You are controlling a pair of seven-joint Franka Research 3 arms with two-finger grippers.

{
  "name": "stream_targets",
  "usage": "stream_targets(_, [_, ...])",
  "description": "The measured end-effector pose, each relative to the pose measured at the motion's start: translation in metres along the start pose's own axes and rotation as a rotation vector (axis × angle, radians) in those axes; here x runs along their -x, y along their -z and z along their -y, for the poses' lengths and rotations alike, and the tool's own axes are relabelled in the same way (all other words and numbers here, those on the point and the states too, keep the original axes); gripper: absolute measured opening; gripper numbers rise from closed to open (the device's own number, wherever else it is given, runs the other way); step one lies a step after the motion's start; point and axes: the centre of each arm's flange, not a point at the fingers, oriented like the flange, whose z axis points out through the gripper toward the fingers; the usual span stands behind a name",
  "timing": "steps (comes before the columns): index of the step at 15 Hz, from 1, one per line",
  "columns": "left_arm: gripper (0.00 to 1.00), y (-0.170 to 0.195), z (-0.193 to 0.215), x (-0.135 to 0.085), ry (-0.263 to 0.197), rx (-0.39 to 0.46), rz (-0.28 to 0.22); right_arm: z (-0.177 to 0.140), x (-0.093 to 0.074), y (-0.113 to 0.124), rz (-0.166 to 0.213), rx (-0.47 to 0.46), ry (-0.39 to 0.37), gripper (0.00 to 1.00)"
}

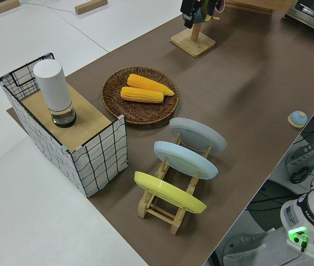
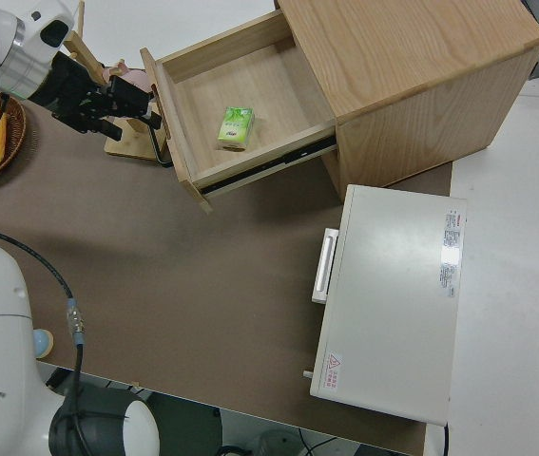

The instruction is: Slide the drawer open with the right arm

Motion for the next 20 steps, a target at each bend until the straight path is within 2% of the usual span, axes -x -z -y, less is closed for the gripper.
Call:
stream_targets(3, [1.0, 0.0, 0.0, 0.0, 0.0, 0.0, 0.0, -0.049, -0.003, -0.006, 0.035, -0.11, -0.027, 0.99])
stream_targets(6, [0.99, 0.0, 0.0, 0.0, 0.0, 0.0, 0.0, -0.082, -0.009, -0.016, 0.037, -0.182, -0.013, 0.99])
stream_targets(9, [0.99, 0.0, 0.0, 0.0, 0.0, 0.0, 0.0, -0.113, -0.016, -0.042, 0.041, -0.256, 0.013, 0.99])
stream_targets(12, [0.99, 0.0, 0.0, 0.0, 0.0, 0.0, 0.0, -0.145, -0.017, -0.066, 0.057, -0.281, 0.016, 0.99])
stream_targets(17, [1.0, 0.0, 0.0, 0.0, 0.0, 0.0, 0.0, -0.156, -0.016, -0.073, 0.065, -0.281, -0.002, 0.99])
stream_targets(20, [1.0, 0.0, 0.0, 0.0, 0.0, 0.0, 0.0, -0.156, -0.017, -0.076, 0.068, -0.326, -0.01, 0.99])
